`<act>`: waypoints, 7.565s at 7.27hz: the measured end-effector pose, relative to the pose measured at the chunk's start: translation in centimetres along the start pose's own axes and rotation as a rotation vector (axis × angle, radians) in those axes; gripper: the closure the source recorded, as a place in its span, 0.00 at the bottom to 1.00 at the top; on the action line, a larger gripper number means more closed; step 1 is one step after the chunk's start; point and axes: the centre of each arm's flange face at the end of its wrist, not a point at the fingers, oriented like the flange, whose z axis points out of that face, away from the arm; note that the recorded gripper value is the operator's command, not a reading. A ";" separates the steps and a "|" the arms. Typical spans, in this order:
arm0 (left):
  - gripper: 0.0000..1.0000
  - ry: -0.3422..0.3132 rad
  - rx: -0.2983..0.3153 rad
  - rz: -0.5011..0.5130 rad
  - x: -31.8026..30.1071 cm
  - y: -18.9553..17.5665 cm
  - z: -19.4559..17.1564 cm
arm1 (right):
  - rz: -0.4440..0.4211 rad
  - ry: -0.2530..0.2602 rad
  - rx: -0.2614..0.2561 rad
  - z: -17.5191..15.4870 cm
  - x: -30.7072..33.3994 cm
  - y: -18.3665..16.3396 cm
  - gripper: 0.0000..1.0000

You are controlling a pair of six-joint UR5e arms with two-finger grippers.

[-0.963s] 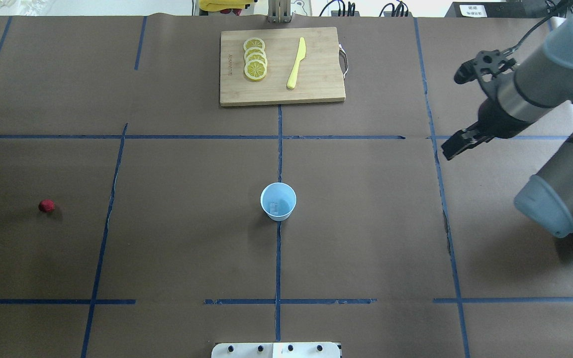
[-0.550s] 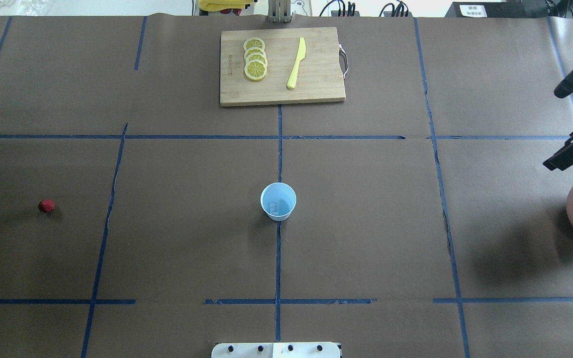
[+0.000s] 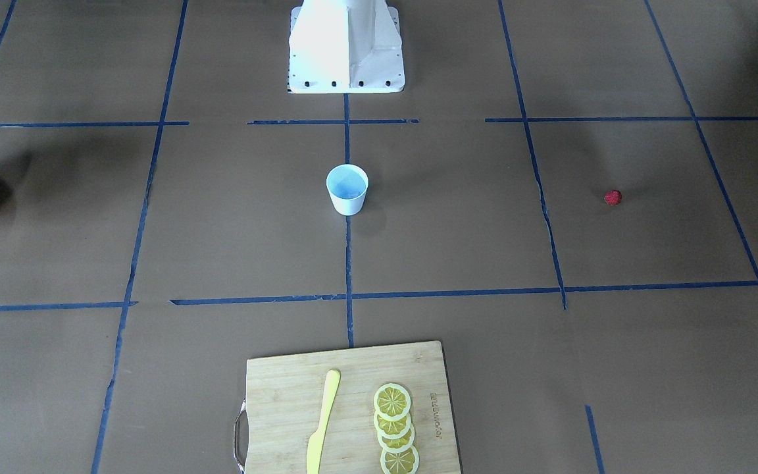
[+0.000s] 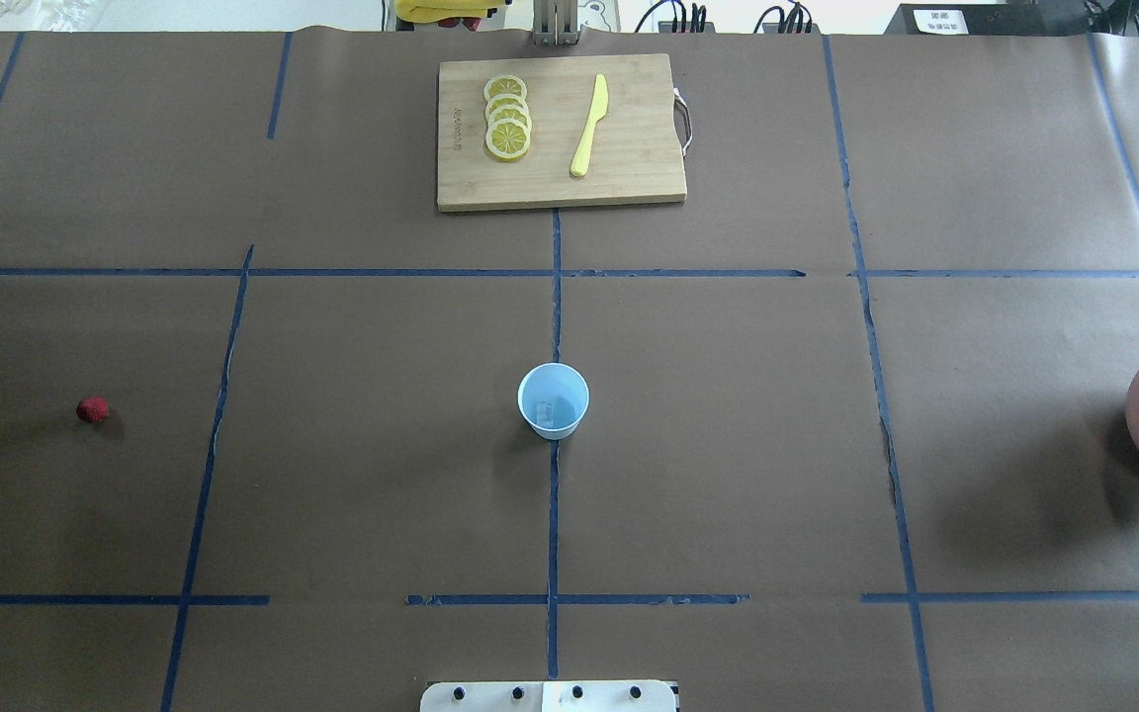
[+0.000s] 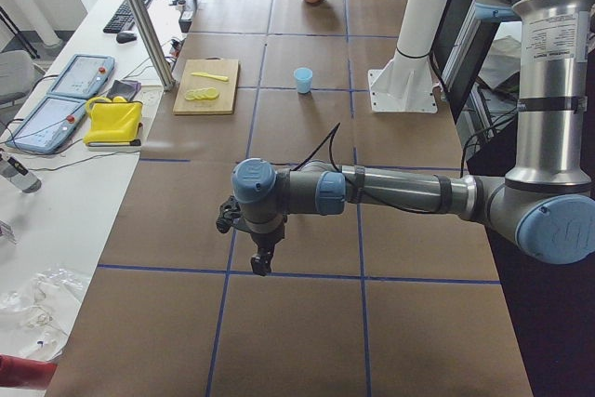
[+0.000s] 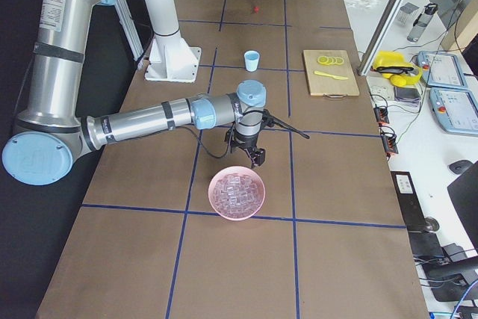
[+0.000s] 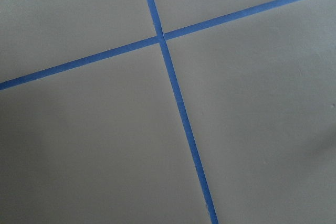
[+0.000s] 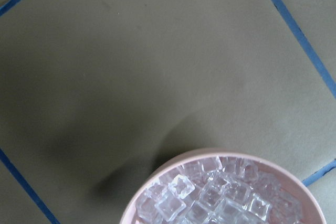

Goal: Put ice and strawberries in cup
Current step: 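Grasp another ice cube from the pink bowl with the right gripper, then carry the second ice cube with the right gripper over the cup, then open the right gripper to release the ice cube into the cup, then move the right gripper back toward the pink bowl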

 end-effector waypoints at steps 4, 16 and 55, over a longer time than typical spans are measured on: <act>0.00 0.000 0.000 0.000 0.0 0.0 0.0 | -0.051 0.044 0.056 4.4 0.8 5.5 0.09; 0.00 0.000 -0.001 0.000 0.0 0.0 0.1 | -0.092 0.024 -0.039 9.2 0.3 6.2 0.52; 0.00 0.005 -0.018 0.014 0.5 -0.2 0.9 | 1.130 -0.001 0.185 0.1 -35.6 -53.6 0.01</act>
